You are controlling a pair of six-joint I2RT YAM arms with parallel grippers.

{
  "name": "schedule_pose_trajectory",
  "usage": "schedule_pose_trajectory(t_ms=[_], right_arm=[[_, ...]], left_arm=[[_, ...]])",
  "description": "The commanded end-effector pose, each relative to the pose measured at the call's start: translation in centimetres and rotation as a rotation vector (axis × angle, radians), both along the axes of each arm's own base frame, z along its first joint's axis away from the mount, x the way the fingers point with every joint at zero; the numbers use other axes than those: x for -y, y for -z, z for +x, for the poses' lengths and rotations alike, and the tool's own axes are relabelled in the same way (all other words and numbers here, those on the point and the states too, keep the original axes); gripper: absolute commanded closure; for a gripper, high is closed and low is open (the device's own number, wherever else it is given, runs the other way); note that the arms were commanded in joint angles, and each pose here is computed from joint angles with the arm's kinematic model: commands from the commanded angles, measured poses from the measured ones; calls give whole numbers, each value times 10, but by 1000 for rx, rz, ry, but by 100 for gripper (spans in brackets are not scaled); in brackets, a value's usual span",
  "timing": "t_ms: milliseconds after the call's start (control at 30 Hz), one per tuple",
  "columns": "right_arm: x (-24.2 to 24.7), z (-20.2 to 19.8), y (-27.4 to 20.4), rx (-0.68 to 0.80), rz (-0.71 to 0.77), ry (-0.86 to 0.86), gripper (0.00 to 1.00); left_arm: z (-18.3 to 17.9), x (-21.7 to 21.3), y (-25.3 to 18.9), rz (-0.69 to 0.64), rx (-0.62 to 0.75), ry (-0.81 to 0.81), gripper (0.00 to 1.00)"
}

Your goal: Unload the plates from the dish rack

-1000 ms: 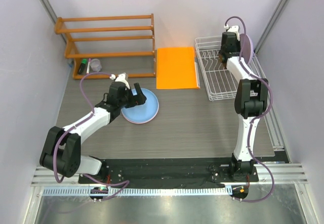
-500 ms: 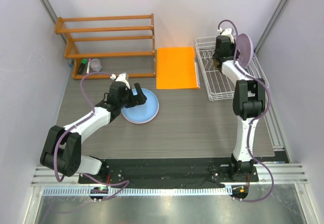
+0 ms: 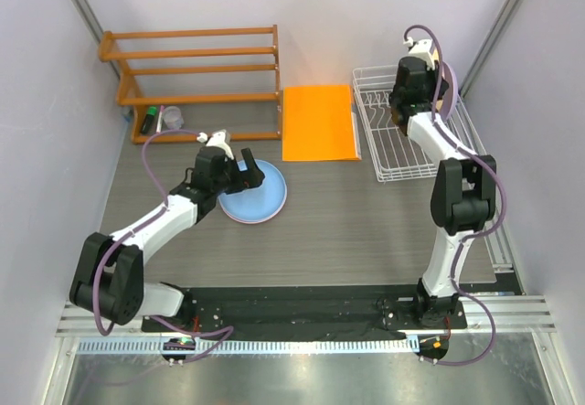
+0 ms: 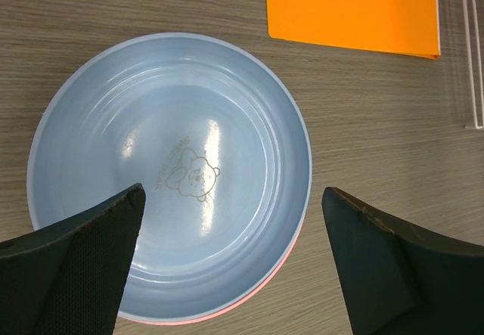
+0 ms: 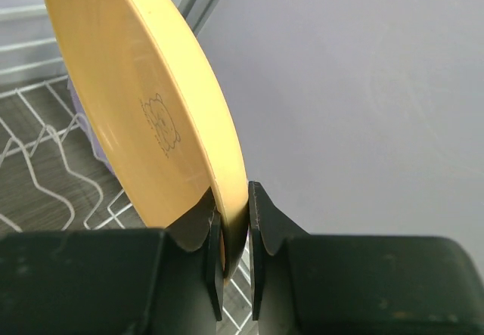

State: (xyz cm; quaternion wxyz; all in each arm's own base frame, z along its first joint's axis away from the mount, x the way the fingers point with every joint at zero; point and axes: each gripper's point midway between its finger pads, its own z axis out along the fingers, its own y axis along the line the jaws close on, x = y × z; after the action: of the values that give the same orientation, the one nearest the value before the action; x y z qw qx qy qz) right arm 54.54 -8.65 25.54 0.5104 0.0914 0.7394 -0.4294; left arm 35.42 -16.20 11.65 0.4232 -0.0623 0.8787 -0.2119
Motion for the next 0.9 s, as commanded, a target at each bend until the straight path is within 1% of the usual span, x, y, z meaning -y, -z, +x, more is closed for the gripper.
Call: schedule_pose_trajectory(t_ms=[0, 33, 67, 133, 167, 233, 267, 300, 333, 367, 400, 433, 467, 500, 533, 567, 667, 733, 767, 867], right_arm=[[-1, -27, -76, 224, 68, 34, 99], [-5, -30, -80, 234, 88, 18, 99], [-11, -33, -77, 195, 107, -8, 99], [-35, -36, -87, 246, 207, -98, 98], [-45, -41, -72, 169, 236, -138, 98], [-77, -49, -74, 183, 347, -243, 98], [-87, -56, -59, 130, 377, -280, 98], [-99, -61, -54, 116, 406, -319, 98], [-120, -69, -60, 129, 459, -388, 98], [-131, -77, -44, 93, 511, -408, 98], [-143, -81, -38, 77, 561, -447, 98], [-164, -89, -40, 66, 625, -532, 98], [-177, -96, -24, 34, 695, -568, 98], [-187, -101, -22, 24, 734, -603, 99], [-204, -109, -19, 1, 791, -673, 99], [-218, -115, -8, -27, 834, -706, 99], [-247, -129, 7, -92, 899, -790, 99], [-262, -138, 17, -129, 962, -825, 99], [-274, -144, 24, -158, 1006, -869, 99], [-293, -154, 34, -193, 1090, -915, 99]], left_arm=[[5, 2, -32, -29, 87, 9, 0], [5, 2, -32, -29, 87, 9, 1], [5, 3, -35, -33, 92, 10, 0], [6, 6, -42, -48, 106, 22, 0], [6, 7, -45, -56, 111, 26, 0], [7, 12, -54, -75, 128, 44, 0], [8, 14, -57, -85, 137, 53, 1], [8, 16, -59, -92, 141, 60, 1], [8, 17, -60, -97, 141, 65, 1], [8, 19, -63, -103, 147, 75, 0], [8, 20, -66, -110, 154, 80, 1], [9, 21, -67, -114, 157, 82, 0], [9, 22, -68, -119, 161, 86, 0], [9, 23, -69, -126, 167, 89, 0], [10, 24, -70, -133, 170, 87, 0], [10, 25, -71, -139, 174, 89, 0], [11, 29, -71, -162, 176, 99, 1], [13, 30, -69, -170, 178, 96, 0], [13, 31, -68, -175, 177, 99, 1], [13, 35, -66, -192, 180, 110, 0]])
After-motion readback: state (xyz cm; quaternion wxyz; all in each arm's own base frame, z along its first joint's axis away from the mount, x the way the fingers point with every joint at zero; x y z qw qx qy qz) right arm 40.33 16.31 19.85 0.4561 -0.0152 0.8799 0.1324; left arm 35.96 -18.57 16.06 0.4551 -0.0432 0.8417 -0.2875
